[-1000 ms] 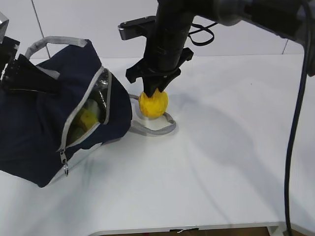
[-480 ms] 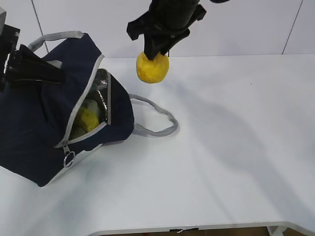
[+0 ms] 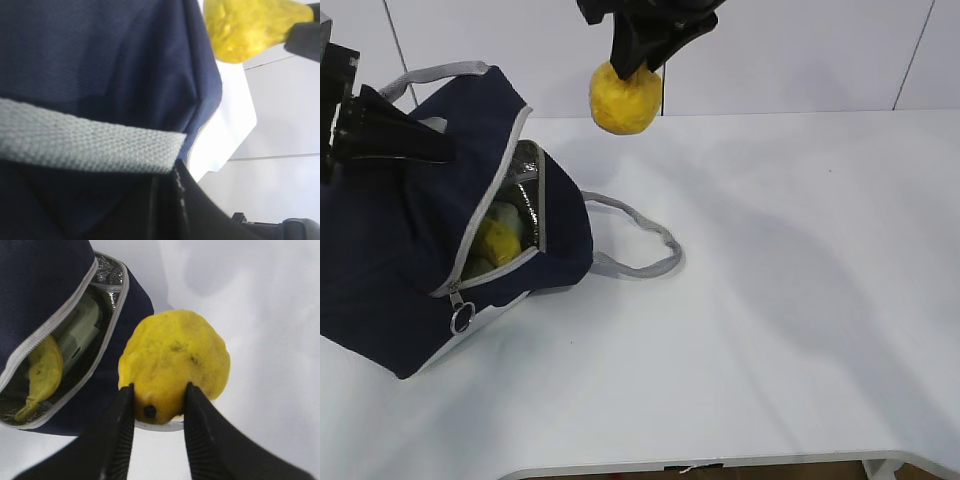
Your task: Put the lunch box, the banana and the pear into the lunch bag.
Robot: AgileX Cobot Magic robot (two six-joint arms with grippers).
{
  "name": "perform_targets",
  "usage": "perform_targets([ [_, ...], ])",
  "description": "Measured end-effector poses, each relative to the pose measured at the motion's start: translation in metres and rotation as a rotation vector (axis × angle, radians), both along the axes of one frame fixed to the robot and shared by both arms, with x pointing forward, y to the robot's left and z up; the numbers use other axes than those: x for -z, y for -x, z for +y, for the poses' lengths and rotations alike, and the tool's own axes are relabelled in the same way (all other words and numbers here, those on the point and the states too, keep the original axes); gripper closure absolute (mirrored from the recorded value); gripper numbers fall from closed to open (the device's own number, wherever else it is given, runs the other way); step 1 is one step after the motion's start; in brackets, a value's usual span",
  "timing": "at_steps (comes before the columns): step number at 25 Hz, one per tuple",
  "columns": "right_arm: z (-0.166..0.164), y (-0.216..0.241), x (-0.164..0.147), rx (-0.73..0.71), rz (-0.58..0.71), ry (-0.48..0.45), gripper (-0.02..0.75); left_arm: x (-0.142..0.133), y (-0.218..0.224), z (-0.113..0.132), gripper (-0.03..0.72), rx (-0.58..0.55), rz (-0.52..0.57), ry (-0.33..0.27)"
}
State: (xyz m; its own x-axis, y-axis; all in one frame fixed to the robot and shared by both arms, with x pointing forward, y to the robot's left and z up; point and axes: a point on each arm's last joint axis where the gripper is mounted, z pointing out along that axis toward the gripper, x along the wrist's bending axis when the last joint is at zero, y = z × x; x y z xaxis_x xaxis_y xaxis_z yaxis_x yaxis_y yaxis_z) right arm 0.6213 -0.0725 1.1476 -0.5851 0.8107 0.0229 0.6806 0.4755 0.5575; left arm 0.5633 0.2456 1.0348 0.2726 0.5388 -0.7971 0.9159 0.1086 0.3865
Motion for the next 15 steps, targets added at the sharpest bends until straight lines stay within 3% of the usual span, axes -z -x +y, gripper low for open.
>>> perform_targets([
  [8,-0.007,-0.002,-0.001,-0.039,0.031,-0.06,0.48,-0.001,0.001,-0.001,0.697,0.009,0.004,0.013],
  [15,-0.032,-0.014,0.023,-0.049,0.154,-0.138,0.48,-0.001,0.001,-0.001,0.697,0.011,0.005,0.019],
])
